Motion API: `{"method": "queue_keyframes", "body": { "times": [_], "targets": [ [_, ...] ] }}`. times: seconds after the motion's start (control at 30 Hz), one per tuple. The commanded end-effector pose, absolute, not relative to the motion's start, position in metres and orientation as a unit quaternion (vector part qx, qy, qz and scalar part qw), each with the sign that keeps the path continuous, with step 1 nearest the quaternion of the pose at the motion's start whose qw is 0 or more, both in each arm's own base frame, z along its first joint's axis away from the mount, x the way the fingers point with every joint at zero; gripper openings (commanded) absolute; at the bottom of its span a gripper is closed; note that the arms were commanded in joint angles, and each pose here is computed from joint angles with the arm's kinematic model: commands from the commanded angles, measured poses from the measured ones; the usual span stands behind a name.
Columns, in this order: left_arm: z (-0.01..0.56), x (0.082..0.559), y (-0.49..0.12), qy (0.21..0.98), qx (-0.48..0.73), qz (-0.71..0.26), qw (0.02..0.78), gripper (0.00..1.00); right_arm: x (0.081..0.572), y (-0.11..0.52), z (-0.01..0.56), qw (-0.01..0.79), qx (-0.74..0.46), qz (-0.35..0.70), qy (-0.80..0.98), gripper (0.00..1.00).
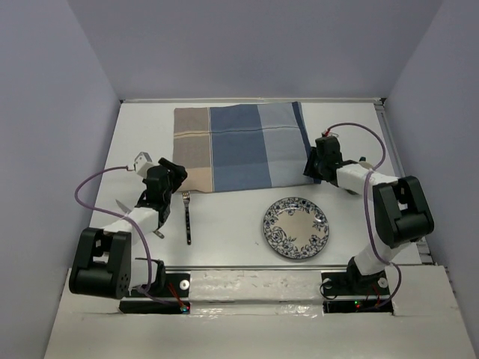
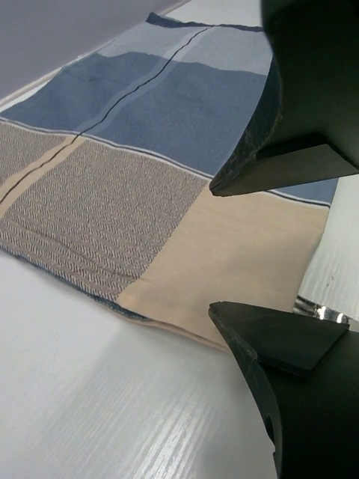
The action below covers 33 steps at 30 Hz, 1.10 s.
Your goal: Set the dinner table for one person
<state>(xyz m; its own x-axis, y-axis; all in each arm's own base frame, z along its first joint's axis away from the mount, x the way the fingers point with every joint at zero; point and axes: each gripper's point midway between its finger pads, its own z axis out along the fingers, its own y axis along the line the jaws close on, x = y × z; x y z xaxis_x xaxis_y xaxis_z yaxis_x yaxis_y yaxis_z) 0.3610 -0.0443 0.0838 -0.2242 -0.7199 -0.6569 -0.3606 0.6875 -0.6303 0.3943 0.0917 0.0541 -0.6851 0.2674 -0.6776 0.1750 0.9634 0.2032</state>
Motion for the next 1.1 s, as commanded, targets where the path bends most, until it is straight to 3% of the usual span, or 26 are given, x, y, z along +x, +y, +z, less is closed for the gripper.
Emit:
{"method": "queue_keyframes", "body": {
  "times": [0.0,0.3,0.63,0.7,0.83,0.87,1.0,1.07],
  "targets": [
    [0.111,0.353,-0.054,0.754,-0.323,-0.181,0.542,0.66,0.414,0.098,0.051,0.379,0.158,0.068,0.909,0.41],
    [0.085,0.315,-0.059,0.789,-0.301,-0.146,0.515,0.65,0.373,0.101,0.016,0.331,0.194,0.094,0.919,0.01],
    [0.075,0.309,-0.062,0.798,-0.301,-0.155,0.499,0.65,0.334,0.085,0.047,0.379,0.198,0.099,0.898,0.0],
    [0.071,0.303,-0.062,0.804,-0.3,-0.154,0.491,0.64,0.336,0.08,0.06,0.399,0.179,0.09,0.895,0.09],
    [0.064,0.289,-0.06,0.814,-0.298,-0.148,0.475,0.6,0.341,0.111,0.09,0.414,0.111,0.126,0.894,0.53],
    [0.063,0.287,-0.059,0.815,-0.3,-0.147,0.474,0.59,0.341,0.12,0.098,0.422,0.093,0.131,0.892,0.57],
    [0.09,0.29,-0.058,0.79,-0.305,-0.165,0.506,0.56,0.334,0.194,0.132,0.442,-0.005,0.171,0.881,0.59],
    [0.134,0.299,-0.058,0.761,-0.295,-0.185,0.547,0.56,0.334,0.235,0.137,0.44,-0.044,0.188,0.877,0.59]
  ]
}}
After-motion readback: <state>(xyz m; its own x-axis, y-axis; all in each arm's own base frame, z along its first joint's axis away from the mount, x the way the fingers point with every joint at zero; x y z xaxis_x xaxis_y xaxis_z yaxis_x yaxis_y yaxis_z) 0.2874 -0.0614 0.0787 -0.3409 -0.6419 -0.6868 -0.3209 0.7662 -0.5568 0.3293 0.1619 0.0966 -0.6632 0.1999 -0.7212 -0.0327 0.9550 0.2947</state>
